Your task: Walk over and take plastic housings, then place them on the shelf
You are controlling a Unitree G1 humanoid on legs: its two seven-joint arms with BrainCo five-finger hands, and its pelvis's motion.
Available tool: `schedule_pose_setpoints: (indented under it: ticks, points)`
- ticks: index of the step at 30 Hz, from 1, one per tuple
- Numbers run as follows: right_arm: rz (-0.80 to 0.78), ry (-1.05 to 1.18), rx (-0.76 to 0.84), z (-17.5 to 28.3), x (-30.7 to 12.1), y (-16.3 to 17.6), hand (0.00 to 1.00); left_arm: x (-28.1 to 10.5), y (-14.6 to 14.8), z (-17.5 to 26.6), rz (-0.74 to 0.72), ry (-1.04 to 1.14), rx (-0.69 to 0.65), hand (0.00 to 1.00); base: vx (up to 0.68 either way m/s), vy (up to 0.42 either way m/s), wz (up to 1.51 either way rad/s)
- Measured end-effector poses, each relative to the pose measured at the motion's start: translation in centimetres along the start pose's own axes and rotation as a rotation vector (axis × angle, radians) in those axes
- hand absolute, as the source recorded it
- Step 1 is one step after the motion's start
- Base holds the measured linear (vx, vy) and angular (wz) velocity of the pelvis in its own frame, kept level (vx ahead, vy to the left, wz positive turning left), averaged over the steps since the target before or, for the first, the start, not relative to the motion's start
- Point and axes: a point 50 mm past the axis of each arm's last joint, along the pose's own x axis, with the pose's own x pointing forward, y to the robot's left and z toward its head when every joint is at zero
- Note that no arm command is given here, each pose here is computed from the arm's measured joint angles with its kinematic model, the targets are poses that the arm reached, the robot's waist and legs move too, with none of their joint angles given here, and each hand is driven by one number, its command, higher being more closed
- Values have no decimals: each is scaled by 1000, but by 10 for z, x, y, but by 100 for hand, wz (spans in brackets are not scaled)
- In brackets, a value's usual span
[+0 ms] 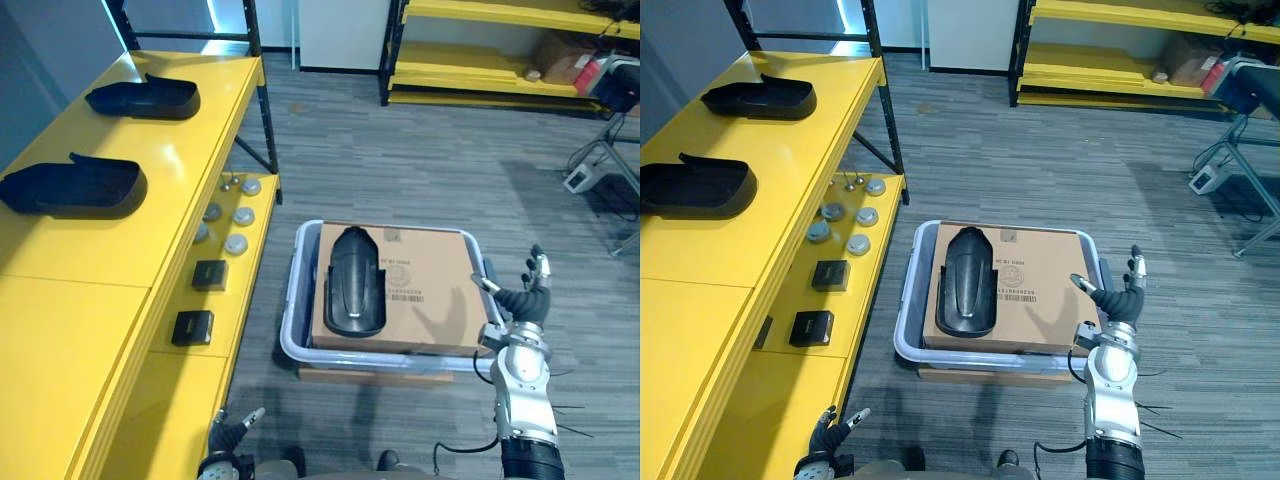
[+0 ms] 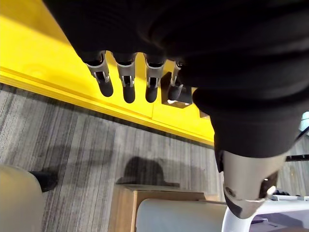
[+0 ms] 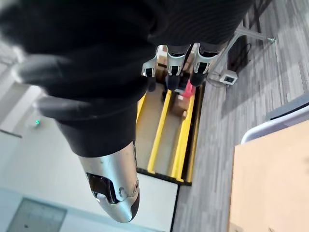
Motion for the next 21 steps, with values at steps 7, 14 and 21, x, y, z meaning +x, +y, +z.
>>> schedule_pose_setpoints:
  ticks: [7,14,21]
  points:
    - [66,128,-141,-13,19,29,0,6,-5,23,-8,-73,-11,0,2,2,22]
    - [99,93,-159,15,42,57,0,7,-10,41,-4,-150,-14,0,22,36,12]
    - [91,59,-187,31,49,69,100,10,-15,52,-2,-183,-21,0,-1,32,-1]
